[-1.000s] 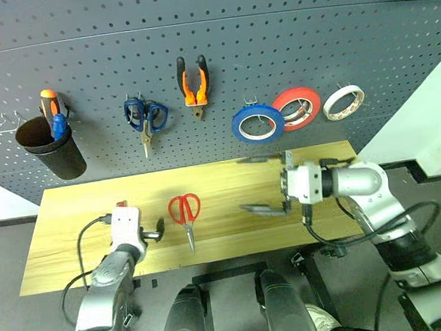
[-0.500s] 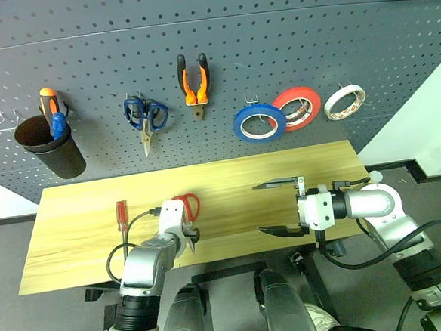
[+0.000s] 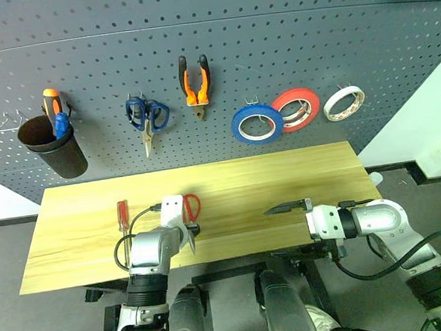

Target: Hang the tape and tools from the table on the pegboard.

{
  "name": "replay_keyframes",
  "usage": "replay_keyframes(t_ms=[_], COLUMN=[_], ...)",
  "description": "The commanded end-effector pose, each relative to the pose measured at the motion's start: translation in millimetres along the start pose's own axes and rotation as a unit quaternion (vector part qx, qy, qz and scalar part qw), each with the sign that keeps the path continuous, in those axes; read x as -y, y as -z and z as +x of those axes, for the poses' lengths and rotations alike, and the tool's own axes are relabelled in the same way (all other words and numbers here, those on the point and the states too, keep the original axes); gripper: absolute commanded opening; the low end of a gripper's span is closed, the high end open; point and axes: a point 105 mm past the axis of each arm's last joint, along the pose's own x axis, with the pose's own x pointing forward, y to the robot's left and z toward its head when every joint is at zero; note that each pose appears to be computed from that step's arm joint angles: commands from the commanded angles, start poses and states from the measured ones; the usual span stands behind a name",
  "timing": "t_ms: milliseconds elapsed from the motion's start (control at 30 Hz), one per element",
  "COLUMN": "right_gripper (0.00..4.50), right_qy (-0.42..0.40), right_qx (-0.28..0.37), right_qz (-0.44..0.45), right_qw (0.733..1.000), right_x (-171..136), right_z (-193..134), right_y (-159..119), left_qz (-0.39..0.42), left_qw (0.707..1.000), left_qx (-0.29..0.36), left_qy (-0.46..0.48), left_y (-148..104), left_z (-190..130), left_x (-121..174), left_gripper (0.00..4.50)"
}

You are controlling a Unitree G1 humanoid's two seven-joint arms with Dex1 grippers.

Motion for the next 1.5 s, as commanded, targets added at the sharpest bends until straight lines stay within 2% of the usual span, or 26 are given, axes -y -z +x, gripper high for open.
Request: replay_keyframes(t_ms=[33, 267, 367, 600, 633, 800, 900, 1000, 1133, 1267, 1367, 1500], right_gripper=[4.50, 4.50, 4.50, 4.50, 4.50, 4.50, 4.50, 4.50, 4.50, 4.50, 4.50, 4.50], right_qy=[0.023, 0.030, 0.032, 0.058, 0.064, 0.116, 0.164, 0.190, 0.186, 0.173, 0.169, 0.167], right_qx=[0.019, 0.021, 0.022, 0.043, 0.049, 0.104, 0.163, 0.229, 0.281, 0.272, 0.260, 0.256], right_qz=[-0.006, -0.010, -0.012, -0.012, -0.012, -0.045, -0.056, -0.037, -0.002, 0.012, 0.012, 0.015], right_qw=[1.000, 0.999, 0.999, 0.997, 0.997, 0.987, 0.971, 0.954, 0.941, 0.947, 0.951, 0.952], right_x=[8.0, 10.5, 11.8, 20.9, 23.1, 39.8, 55.7, 69.2, 77.8, 79.1, 78.5, 76.8], right_z=[-2.6, -0.3, 0.7, 1.5, 1.4, -3.0, -6.2, -11.3, -15.2, -12.8, -10.8, -8.9], right_y=[-9.3, -10.2, -10.8, -17.1, -19.3, -47.8, -76.7, -106.7, -133.7, -132.3, -126.4, -122.6], left_qz=[-0.005, -0.009, -0.011, -0.014, -0.012, 0.036, 0.096, 0.135, 0.074, 0.047, 0.050, 0.072], left_qw=[1.000, 0.999, 0.999, 0.999, 0.999, 0.983, 0.961, 0.926, 0.877, 0.819, 0.783, 0.773], left_qx=[-0.019, -0.026, -0.027, -0.007, 0.009, 0.178, 0.258, 0.350, 0.468, 0.560, 0.606, 0.621], left_qy=[-0.004, -0.018, -0.022, -0.033, -0.030, 0.028, 0.015, 0.047, 0.077, 0.112, 0.134, 0.110], left_y=[7.8, 9.1, 9.3, 2.5, -2.2, -33.8, -34.9, -38.9, -56.0, -75.6, -87.9, -103.0], left_z=[2.9, 3.7, 3.9, 0.0, -2.6, -38.3, -57.4, -83.8, -119.0, -150.9, -171.1, -175.7], left_x=[-1.8, -7.3, -8.9, -19.6, -21.4, -42.8, -71.7, -77.8, -94.3, -99.9, -97.5, -103.0], left_gripper=[3.55, 1.10, 0.27, 0.27, 0.27, 0.27, 0.27, 0.27, 0.27, 0.27, 0.27, 0.27])
